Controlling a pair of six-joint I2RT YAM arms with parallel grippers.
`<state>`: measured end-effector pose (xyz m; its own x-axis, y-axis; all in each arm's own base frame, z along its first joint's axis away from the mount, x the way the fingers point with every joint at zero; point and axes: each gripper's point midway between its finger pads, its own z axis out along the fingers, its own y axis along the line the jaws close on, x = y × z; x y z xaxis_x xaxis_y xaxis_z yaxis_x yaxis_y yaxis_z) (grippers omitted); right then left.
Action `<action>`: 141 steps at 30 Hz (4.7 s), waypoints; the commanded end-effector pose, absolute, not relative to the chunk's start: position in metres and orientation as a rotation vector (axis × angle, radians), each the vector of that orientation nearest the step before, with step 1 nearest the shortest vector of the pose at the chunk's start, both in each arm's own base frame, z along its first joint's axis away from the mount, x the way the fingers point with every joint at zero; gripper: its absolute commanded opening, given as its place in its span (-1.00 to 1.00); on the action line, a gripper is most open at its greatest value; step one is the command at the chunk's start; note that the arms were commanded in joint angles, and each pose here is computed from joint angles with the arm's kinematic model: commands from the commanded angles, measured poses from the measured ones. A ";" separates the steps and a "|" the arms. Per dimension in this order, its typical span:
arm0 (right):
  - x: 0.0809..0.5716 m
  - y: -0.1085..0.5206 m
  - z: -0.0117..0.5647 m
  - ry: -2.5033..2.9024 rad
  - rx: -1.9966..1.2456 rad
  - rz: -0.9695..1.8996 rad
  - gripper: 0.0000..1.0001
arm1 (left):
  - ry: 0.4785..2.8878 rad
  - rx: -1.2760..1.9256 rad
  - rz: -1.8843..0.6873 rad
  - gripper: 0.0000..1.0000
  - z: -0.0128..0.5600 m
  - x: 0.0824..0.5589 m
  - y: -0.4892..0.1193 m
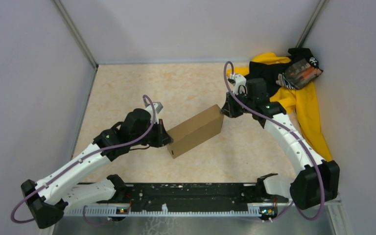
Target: Fold the paper box
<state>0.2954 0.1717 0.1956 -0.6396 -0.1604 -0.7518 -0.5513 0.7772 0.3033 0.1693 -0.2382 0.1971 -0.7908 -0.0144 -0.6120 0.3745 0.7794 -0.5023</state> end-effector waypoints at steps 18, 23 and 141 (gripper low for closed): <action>0.171 0.186 0.134 2.547 -0.363 0.790 -0.91 | 2.611 0.211 -0.866 -1.00 0.126 0.126 -0.228; 0.144 0.183 0.123 2.546 -0.261 0.849 -0.92 | 2.646 0.182 -0.894 -1.00 0.108 0.110 -0.222; 0.390 0.105 0.177 2.138 -0.150 0.283 0.97 | 2.252 -0.121 -0.407 0.97 0.146 0.383 -0.128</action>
<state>0.4036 0.1145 0.2113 -0.5377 0.0031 -0.8431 -0.2368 0.9592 0.1545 0.4003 -0.1303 0.1835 -0.5928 -0.2411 -0.7684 0.0591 0.9385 -0.3401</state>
